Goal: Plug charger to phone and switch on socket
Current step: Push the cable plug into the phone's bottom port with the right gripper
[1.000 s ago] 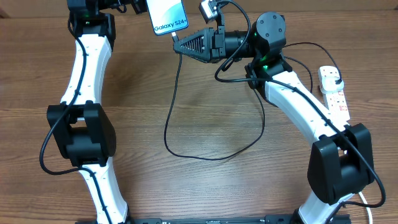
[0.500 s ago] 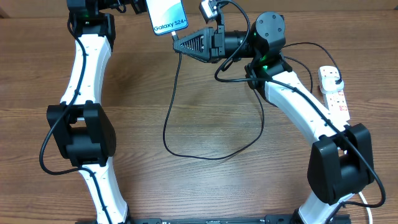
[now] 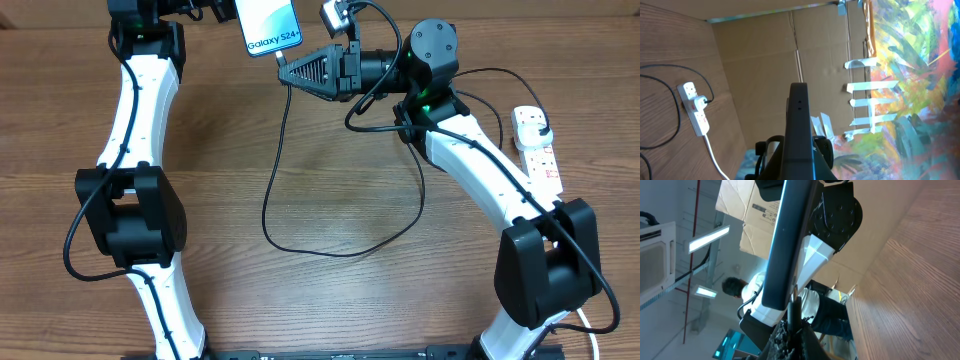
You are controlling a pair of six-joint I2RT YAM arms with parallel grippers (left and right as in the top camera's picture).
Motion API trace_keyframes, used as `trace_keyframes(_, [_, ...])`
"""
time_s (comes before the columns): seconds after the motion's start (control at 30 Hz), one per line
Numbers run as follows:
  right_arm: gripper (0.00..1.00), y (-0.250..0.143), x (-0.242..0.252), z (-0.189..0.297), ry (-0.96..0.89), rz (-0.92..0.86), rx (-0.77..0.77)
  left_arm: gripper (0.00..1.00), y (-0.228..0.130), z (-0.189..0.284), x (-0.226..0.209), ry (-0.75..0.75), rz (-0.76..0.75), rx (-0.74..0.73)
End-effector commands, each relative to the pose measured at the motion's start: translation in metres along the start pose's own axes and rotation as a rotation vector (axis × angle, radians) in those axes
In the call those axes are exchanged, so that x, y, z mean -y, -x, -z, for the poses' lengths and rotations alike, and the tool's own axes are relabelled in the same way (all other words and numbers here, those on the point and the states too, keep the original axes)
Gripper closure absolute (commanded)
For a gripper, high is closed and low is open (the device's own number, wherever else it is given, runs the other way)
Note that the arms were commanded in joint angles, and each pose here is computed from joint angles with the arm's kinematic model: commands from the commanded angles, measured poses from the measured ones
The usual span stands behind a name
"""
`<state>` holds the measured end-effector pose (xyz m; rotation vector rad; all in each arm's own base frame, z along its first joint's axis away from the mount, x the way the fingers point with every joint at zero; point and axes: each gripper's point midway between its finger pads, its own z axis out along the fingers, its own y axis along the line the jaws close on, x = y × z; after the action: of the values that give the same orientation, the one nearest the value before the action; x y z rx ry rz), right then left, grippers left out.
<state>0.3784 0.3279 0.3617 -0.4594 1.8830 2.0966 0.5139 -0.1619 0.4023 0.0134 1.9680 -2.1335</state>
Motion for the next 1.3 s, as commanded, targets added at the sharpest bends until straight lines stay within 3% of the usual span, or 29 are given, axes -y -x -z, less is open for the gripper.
trace_keyframes(0.0, [0.96,0.0048,-0.0089,0.0009,0.003,0.017,0.030,0.96,-0.0031,-0.0024,0.0104,-0.005,-0.032,-0.008])
trace_keyframes(1.27, [0.96,0.0049,-0.0088,0.0009,0.003,0.019,0.031,0.96,-0.0099,-0.0121,0.0096,-0.005,-0.092,-0.037])
